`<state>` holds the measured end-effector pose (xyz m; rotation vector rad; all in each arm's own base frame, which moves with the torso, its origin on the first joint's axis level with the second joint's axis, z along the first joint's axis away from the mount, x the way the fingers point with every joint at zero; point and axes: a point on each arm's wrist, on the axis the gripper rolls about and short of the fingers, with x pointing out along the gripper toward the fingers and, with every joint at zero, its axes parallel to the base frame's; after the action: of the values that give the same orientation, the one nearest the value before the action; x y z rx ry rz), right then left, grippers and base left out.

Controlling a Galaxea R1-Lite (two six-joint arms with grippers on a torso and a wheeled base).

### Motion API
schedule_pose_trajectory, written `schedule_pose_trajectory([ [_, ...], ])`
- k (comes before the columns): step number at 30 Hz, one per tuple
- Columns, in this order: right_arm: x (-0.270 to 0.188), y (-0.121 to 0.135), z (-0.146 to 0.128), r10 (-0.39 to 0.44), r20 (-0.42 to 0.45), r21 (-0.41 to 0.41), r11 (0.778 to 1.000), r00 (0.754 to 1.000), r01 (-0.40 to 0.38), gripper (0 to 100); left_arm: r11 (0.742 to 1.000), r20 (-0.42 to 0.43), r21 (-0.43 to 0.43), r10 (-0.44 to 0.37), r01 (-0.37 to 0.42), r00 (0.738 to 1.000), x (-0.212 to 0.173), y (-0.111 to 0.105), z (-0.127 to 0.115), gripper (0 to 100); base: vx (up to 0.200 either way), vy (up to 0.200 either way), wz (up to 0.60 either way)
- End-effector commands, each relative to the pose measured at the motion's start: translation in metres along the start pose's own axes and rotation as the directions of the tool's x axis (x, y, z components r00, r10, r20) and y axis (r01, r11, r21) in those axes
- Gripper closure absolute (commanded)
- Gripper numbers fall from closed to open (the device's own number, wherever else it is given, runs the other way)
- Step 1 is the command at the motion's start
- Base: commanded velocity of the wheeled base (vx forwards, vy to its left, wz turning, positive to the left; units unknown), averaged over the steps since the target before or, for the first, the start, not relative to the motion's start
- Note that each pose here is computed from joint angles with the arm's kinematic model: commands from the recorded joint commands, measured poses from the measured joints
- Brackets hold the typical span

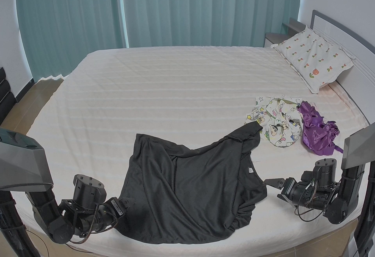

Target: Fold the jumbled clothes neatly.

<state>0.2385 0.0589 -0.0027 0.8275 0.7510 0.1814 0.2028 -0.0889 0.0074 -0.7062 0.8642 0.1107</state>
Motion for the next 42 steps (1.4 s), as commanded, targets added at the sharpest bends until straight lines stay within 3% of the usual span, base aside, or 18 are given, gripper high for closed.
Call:
schedule_pose_trajectory([
  [1, 0.004, -0.011, -0.008, -0.037, -0.031, 0.01, 0.999, 0.999, 0.037, 0, 0.996, -0.043, 0.052, 0.077, -0.075, 0.996, 0.008, 0.013, -0.008, 0, 0.0, 0.0, 0.0],
  [10, 0.004, -0.01, -0.009, -0.028, -0.028, 0.005, 1.0, 0.999, 0.028, 0, 0.99, -0.059, 0.064, 0.13, -0.126, 0.99, 0.023, 0.02, -0.012, 0, 0.0, 0.0, 0.0],
  [23, 0.006, -0.008, -0.008, -0.02, -0.022, 0.002, 1.0, 1.0, 0.02, 0, 0.984, 0.056, 0.031, 0.171, -0.173, 0.984, 0.053, 0.02, -0.002, 0, 0.0, 0.0, 0.0],
  [24, 0.007, -0.008, -0.009, -0.021, -0.024, 0.001, 1.0, 0.999, 0.021, 0, 0.988, 0.085, 0.013, 0.153, -0.154, 0.985, 0.057, 0.018, 0.004, 100, 0.0, 0.0, 0.0],
  [32, 0.013, -0.012, -0.019, -0.042, -0.072, -0.037, 0.999, 0.997, 0.04, 0, 0.983, 0.094, -0.008, 0.183, -0.183, 0.979, 0.059, 0.027, 0.011, 100, 0.0, 0.0, 0.0],
  [36, 0.022, -0.009, -0.036, -0.043, -0.132, -0.106, 0.994, 0.99, 0.029, 0, 0.99, 0.144, -0.035, 0.137, -0.133, 0.98, 0.041, 0.019, 0.024, 100, 0.0, 0.0, 0.0],
  [42, 0.056, 0.002, -0.057, -0.052, -0.112, -0.186, 0.982, 0.992, 0.03, 0, 0.996, 0.18, -0.035, 0.084, -0.079, 0.98, 0.019, 0.009, 0.03, 100, 0.0, 0.0, 0.0],
])
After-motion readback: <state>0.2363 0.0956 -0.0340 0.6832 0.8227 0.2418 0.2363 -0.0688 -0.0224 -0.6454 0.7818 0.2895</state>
